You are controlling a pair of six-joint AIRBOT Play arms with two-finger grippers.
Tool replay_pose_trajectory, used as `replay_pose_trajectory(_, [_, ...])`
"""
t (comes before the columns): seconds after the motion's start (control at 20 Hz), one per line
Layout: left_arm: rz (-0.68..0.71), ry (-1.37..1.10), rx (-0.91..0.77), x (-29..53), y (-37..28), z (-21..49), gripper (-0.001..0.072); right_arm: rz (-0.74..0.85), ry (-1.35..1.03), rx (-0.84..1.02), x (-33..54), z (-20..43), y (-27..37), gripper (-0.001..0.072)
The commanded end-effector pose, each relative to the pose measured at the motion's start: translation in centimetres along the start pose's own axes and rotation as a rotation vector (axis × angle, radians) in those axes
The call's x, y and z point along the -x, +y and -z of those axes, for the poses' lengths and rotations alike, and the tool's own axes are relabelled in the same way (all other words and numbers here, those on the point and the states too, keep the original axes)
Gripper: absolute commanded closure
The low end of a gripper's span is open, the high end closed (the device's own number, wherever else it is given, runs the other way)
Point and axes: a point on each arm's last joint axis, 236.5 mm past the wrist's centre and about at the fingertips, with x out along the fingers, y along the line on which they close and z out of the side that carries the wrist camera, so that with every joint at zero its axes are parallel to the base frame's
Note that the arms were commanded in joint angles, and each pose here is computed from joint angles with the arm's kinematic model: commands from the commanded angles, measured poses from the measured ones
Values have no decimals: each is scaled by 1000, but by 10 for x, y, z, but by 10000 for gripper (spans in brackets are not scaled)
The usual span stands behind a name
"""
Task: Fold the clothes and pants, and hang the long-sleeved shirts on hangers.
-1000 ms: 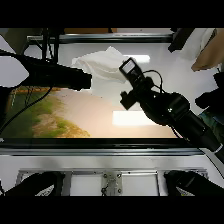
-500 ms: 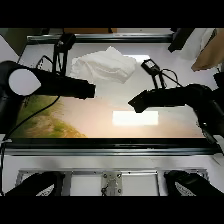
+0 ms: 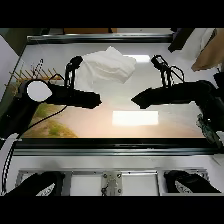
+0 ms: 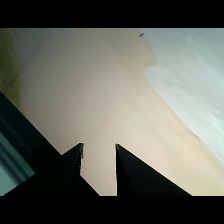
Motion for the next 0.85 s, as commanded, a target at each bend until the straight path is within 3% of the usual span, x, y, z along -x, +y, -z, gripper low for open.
replay_pose_trajectory(0.0, [16, 1, 8, -2, -2, 1, 692, 5, 5, 1, 0, 1, -2, 476])
replay_pose_trajectory(0.05, [17, 1, 9, -2, -2, 1, 692, 4, 8, 1, 0, 2, -2, 491])
replay_pose_trajectory(0.1, [18, 2, 7, -2, -2, 2, 692, -1, 16, 1, 0, 4, -1, 669])
replay_pose_trajectory(0.15, [19, 3, 4, -3, -4, 2, 691, -4, 23, 5, 0, 6, 0, 684])
replay_pose_trajectory(0.8, [21, 4, 2, -3, -5, 3, 691, -10, 33, 4, 0, 8, 2, 684])
